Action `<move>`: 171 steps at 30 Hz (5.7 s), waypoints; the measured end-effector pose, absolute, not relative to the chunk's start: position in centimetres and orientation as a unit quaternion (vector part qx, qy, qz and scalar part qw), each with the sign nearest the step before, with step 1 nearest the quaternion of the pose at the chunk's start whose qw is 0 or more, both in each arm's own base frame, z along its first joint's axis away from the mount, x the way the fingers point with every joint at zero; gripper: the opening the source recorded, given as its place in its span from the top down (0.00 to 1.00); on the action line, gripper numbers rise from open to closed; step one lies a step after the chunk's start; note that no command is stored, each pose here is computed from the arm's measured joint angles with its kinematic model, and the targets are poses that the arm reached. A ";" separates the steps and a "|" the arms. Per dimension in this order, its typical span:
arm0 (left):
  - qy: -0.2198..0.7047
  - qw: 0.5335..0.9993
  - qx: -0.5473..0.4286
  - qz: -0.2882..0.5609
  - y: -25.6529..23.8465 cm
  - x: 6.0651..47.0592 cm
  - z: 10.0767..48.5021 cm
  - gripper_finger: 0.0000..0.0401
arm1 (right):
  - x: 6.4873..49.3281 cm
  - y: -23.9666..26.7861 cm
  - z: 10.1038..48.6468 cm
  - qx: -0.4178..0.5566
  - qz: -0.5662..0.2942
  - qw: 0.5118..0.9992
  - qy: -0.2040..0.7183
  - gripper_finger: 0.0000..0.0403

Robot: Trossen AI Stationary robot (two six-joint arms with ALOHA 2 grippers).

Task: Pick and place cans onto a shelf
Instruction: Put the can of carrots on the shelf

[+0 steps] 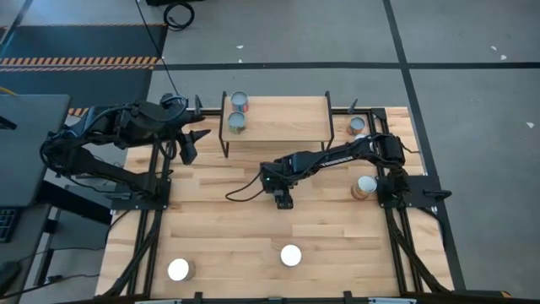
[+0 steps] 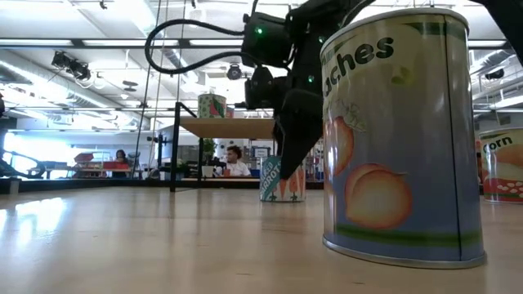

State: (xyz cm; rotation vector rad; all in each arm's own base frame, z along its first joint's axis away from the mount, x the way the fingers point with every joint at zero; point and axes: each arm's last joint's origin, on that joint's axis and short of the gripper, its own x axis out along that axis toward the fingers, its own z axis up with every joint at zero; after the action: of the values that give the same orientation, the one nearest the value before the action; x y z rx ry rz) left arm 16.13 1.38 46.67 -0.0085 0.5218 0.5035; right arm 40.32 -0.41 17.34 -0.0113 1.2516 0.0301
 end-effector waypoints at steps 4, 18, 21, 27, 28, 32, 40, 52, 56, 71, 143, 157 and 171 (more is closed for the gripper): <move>0.255 0.937 -0.006 0.239 1.3 16.1 46.7 0.53 | 41.0 -0.4 21.7 -0.011 0.018 0.800 0.600 0.29; 0.214 0.926 -0.005 0.311 1.7 14.4 47.5 0.53 | 41.6 -9.9 33.9 -0.062 -0.122 0.870 0.473 0.27; 0.206 0.924 -0.007 0.322 1.8 14.0 47.6 0.53 | 41.3 -12.7 33.3 -0.052 -0.142 0.866 0.477 0.27; 0.184 0.916 -0.020 0.355 1.9 13.1 47.9 0.53 | 40.9 -16.2 32.5 -0.039 -0.136 0.879 0.456 0.24; 0.182 0.916 -0.021 0.357 1.9 13.0 48.0 0.53 | 40.7 -16.6 32.2 -0.031 -0.132 0.878 0.460 0.23; 0.170 0.916 -0.032 0.362 1.9 13.0 48.1 0.53 | 40.5 -17.7 30.9 -0.023 -0.120 0.881 0.458 0.19; 0.140 0.919 -0.050 0.366 2.0 14.1 48.5 0.53 | 40.7 -18.4 30.5 -0.035 -0.111 0.891 0.438 0.10; 0.195 0.914 -0.007 0.355 2.0 14.0 47.7 0.53 | 37.0 -16.7 36.9 0.020 -0.172 0.911 0.375 0.06; 0.231 0.907 0.009 0.352 2.1 13.7 47.2 0.53 | 36.5 -15.3 37.0 0.106 -0.224 0.890 0.383 0.08; 0.252 0.910 0.071 0.321 2.4 12.8 47.4 0.53 | 40.5 -13.1 31.2 0.219 -0.394 0.806 0.385 0.09; 0.138 0.948 -0.020 0.286 2.3 16.3 48.9 0.53 | 39.2 -21.4 28.7 0.063 -0.308 0.899 0.306 0.14; 0.129 0.947 -0.016 0.295 2.3 15.9 49.1 0.53 | 37.4 -20.8 33.1 0.021 -0.274 0.913 0.301 0.14; 0.137 0.947 0.008 0.292 2.3 15.7 49.1 0.53 | 36.5 -20.6 29.0 0.063 -0.285 0.884 0.366 0.14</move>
State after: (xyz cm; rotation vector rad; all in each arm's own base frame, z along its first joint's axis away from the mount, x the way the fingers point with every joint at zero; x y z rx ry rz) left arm 15.67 2.31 49.14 0.0162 0.2787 0.5940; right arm 36.45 -20.60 29.03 0.1303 0.7612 -0.5933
